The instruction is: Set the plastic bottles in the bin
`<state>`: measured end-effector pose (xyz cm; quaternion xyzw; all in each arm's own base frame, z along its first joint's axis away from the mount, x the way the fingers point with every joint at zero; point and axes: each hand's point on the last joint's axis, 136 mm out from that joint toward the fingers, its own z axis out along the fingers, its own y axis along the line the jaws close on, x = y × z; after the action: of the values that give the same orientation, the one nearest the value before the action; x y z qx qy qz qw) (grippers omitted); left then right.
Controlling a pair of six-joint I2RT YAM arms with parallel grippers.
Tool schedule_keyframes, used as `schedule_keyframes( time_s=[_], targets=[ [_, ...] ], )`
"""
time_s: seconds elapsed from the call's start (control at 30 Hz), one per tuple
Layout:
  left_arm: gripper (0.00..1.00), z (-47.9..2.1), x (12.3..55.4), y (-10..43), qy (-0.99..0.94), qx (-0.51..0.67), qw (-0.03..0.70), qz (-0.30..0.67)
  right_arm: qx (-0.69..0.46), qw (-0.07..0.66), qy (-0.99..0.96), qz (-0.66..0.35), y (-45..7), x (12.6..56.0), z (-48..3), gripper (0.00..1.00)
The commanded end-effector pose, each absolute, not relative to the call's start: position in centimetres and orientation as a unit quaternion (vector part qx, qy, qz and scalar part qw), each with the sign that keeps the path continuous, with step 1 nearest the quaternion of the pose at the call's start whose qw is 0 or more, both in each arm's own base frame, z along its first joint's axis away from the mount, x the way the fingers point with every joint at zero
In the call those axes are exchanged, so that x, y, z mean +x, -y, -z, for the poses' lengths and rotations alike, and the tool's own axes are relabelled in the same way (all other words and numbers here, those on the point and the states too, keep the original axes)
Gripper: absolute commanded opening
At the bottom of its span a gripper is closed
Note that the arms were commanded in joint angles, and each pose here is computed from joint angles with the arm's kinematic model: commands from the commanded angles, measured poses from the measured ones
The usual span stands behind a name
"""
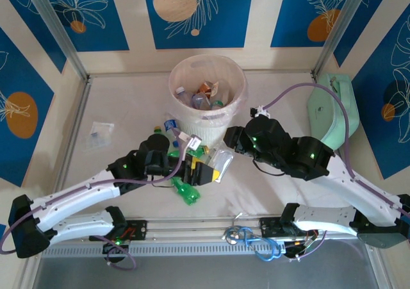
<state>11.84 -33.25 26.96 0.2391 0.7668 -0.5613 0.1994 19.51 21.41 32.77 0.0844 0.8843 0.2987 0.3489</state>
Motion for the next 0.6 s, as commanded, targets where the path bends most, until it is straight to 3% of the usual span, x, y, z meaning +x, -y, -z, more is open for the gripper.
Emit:
schedule_keyframes(
  time_s=[0.0, 0.57],
  targets=[
    [0.90, -29.2, 11.6, 33.8, -0.738, 0.258, 0.219, 0.583, 0.082, 0.368, -0.869, -0.321, -21.7, 19.7, -35.0, 0.39],
    [0.57, -30.0, 11.2, 33.8, -0.713, 0.251, 0.225, 0.615, 0.085, 0.365, -0.857, -0.354, -21.9, 19.4, -36.3, 0.40]
  ],
)
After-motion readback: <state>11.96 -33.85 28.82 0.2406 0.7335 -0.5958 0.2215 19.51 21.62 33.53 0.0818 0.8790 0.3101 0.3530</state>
